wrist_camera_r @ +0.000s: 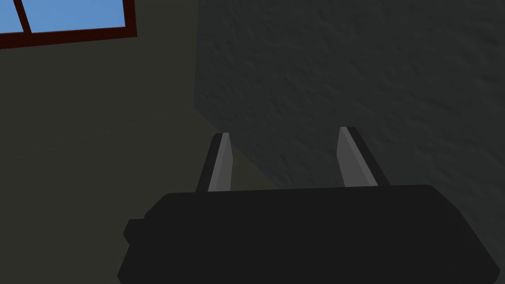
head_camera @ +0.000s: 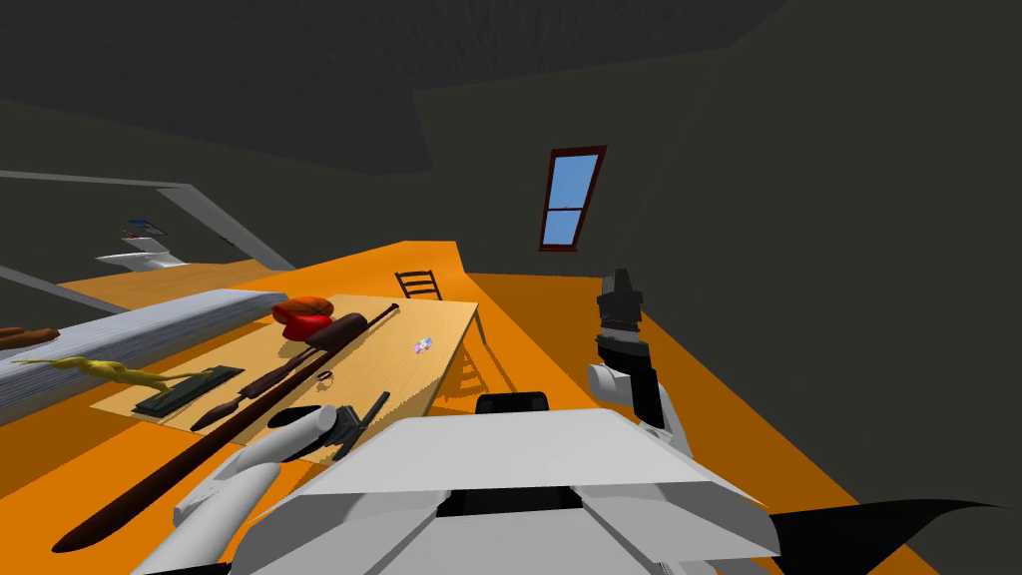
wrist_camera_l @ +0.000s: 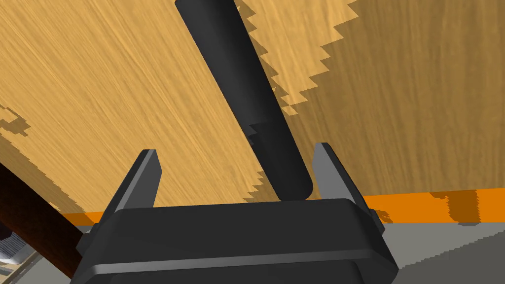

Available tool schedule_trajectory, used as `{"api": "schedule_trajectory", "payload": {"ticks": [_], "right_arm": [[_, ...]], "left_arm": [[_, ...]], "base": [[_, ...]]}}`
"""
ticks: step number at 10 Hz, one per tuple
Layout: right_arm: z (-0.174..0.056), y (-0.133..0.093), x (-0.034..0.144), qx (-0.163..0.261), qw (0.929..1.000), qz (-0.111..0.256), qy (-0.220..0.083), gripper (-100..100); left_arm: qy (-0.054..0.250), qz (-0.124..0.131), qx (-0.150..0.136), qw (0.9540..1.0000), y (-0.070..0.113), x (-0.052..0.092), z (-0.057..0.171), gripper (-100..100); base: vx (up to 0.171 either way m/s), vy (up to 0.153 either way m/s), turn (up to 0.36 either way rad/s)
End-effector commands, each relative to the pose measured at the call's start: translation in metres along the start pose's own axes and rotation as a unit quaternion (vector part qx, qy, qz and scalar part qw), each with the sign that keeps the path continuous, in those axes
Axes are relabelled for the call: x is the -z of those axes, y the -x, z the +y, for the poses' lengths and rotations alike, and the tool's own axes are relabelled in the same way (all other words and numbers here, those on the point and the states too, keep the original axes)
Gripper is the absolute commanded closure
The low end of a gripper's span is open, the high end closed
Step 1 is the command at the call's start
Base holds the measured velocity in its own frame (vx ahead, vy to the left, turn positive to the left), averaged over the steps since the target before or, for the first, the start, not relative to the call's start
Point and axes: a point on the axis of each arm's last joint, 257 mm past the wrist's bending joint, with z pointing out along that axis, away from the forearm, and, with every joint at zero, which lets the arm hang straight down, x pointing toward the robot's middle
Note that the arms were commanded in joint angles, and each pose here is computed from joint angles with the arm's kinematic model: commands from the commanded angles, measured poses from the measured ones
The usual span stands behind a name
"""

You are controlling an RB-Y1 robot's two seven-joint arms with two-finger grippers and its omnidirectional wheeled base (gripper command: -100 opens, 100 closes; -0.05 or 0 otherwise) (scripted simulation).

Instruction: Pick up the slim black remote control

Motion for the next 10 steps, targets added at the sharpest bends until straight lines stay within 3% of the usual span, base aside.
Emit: {"api": "schedule_trajectory", "payload": {"ticks": [1, 5, 9, 10], "right_arm": [[0.000, 0.000, 0.000, 0.000, 1.0000, 0.000, 0.000, 0], [0.000, 0.000, 0.000, 0.000, 1.0000, 0.000, 0.000, 0], [0.000, 0.000, 0.000, 0.000, 1.0000, 0.000, 0.000, 0], [0.000, 0.000, 0.000, 0.000, 1.0000, 0.000, 0.000, 0]], "left_arm": [[0.006, -0.006, 0.006, 0.9999, 0.006, -0.002, 0.002, -100], [0.051, -0.042, 0.050, 0.9965, 0.040, -0.006, 0.022, -100], [0.073, -0.058, 0.072, 0.9931, 0.055, -0.006, 0.033, -100], [0.089, -0.069, 0.088, 0.9898, 0.063, -0.005, 0.040, -100]], "base": [[0.036, 0.006, 0.003], [0.086, 0.014, 0.011], [0.050, 0.005, 0.005], [0.060, 0.009, 0.009]]}}
